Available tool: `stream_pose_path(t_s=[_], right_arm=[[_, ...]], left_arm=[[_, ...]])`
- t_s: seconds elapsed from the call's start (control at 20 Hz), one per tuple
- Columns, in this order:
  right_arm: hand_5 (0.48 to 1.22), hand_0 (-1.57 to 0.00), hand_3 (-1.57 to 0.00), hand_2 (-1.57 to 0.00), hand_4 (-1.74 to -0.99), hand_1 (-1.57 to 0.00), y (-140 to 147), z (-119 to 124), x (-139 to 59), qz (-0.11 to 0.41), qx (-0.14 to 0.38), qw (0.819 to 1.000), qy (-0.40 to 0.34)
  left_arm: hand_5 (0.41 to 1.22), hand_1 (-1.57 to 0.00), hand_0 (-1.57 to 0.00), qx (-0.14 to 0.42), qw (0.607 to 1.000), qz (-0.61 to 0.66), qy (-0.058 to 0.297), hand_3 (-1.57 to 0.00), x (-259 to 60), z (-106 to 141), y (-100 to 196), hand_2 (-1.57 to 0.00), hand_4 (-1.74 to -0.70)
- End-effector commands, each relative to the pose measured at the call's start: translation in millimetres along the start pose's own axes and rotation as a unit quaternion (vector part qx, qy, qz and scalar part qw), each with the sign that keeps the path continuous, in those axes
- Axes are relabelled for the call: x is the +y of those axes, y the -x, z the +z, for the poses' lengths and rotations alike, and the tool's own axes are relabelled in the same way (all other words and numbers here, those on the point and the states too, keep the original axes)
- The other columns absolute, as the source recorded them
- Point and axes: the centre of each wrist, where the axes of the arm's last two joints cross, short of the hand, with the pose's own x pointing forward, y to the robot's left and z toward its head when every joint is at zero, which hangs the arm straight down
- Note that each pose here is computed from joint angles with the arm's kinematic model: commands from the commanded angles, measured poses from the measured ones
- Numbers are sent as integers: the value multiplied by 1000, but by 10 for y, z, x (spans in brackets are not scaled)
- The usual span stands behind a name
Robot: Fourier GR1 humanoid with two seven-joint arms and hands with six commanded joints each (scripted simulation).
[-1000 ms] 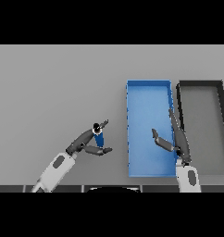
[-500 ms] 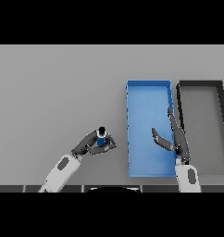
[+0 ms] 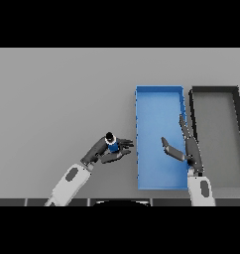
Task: Pick up the blue pipe and place it into the blue bin.
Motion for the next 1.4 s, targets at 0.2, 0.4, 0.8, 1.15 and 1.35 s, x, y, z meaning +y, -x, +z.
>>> stream_pose_path(t_s=[0.2, 0.4, 0.8, 1.15, 1.35], right_arm=[[643, 1, 1, 1, -1184, 1, 30, 20, -17, 18, -2, 1000, 0], [643, 1, 1, 1, -1158, 1, -15, -12, -60, 20, -7, 1000, 6], [643, 1, 1, 1, -1188, 1, -52, 497, 144, 39, 10, 996, 84], [609, 1, -1, -106, -1209, -25, -509, 522, -23, -78, -54, 995, 14], [577, 1, 0, -111, -1237, -14, -914, 276, -120, -88, -58, 988, -110]], left_arm=[[1215, -1556, -1554, -34, 999, -3, 22, -1558, 27, -159, -294, -1558, -1465], [1219, -1565, -1564, -32, 999, -7, 43, -1566, 11, -238, -478, -1566, -1466], [1220, -1570, -1570, -17, 999, -15, 47, -1570, -54, -204, -435, -1570, -1466], [1221, -1571, -1571, -26, 998, -11, 56, -1571, -40, -254, -469, -1571, -1467], [1221, -1571, -1571, -24, 998, -13, 61, -1571, -65, -263, -482, -1571, -1467]])
